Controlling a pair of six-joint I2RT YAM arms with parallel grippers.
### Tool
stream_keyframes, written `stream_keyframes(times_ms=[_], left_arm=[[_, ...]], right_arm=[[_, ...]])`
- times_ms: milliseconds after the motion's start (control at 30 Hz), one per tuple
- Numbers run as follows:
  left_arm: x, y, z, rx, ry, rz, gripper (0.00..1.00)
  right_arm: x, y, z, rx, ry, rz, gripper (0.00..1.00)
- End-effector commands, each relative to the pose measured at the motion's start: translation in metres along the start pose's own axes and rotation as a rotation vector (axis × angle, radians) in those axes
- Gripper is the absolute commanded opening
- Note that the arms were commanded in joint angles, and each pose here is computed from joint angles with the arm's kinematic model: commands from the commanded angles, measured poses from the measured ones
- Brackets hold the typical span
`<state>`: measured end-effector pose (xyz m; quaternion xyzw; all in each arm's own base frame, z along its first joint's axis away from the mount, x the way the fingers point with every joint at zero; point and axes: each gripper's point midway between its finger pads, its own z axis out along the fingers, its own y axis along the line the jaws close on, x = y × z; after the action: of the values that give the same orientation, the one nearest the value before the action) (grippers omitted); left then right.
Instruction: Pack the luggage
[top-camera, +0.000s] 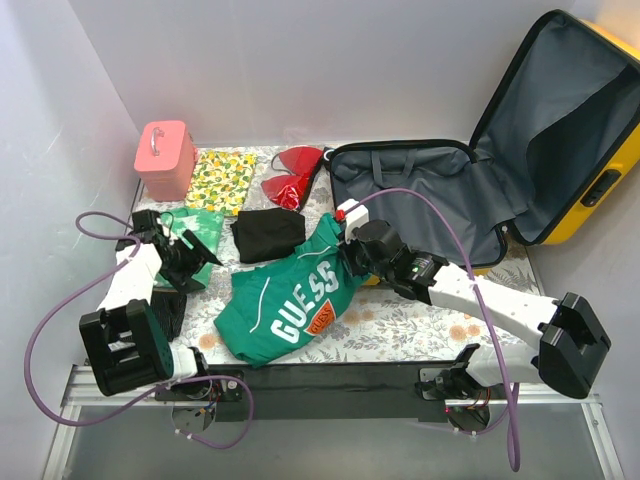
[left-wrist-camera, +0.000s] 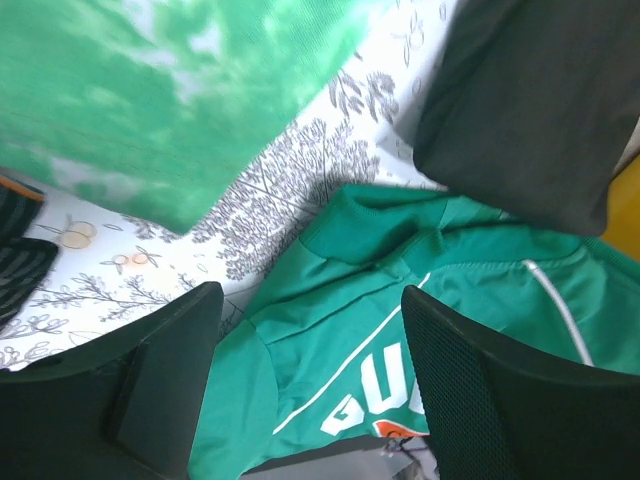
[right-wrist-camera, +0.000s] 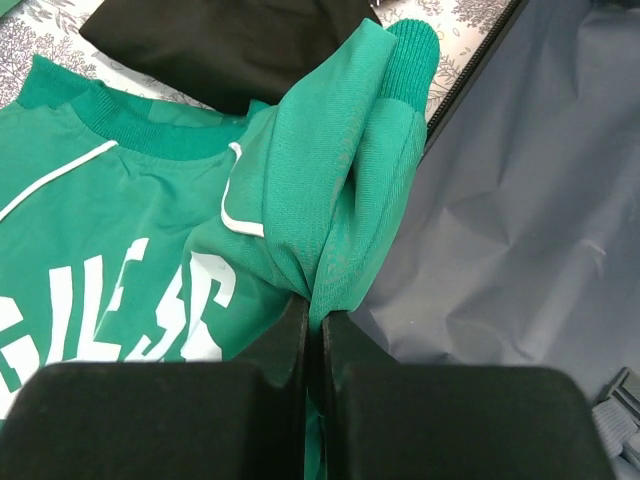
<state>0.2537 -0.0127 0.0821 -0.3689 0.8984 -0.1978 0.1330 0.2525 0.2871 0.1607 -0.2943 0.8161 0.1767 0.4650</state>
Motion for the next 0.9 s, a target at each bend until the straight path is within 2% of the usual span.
stream_keyframes(times_ms=[0, 100, 167, 433, 767, 867], left_arm=[[0.021, -0.009, 0.002, 0.015, 0.059, 0.074, 0.7], [0.048, -0.012, 0.004, -0.007, 0.108, 0.16, 0.7], [0.062, -0.004, 0.005, -0.036, 0.139, 0.169, 0.7], [0.065, 0.023, 0.019, -0.222, 0.168, 0.155, 0.72], [0.094, 0.022, 0.037, -0.233, 0.267, 0.202, 0.72], [0.097, 0.021, 0.039, -0.221, 0.283, 0.191, 0.68]], right_arm=[[-0.051, -0.015, -0.017, 0.066, -0.142, 0.003, 0.01], [-0.049, -0.014, -0.016, 0.061, -0.136, 0.001, 0.01], [-0.048, -0.013, -0.015, 0.055, -0.132, -0.001, 0.01], [-0.044, -0.006, -0.015, 0.014, -0.121, -0.012, 0.01], [-0.039, 0.004, -0.013, -0.042, -0.105, -0.013, 0.01], [-0.036, 0.011, -0.012, -0.068, -0.095, -0.007, 0.01]])
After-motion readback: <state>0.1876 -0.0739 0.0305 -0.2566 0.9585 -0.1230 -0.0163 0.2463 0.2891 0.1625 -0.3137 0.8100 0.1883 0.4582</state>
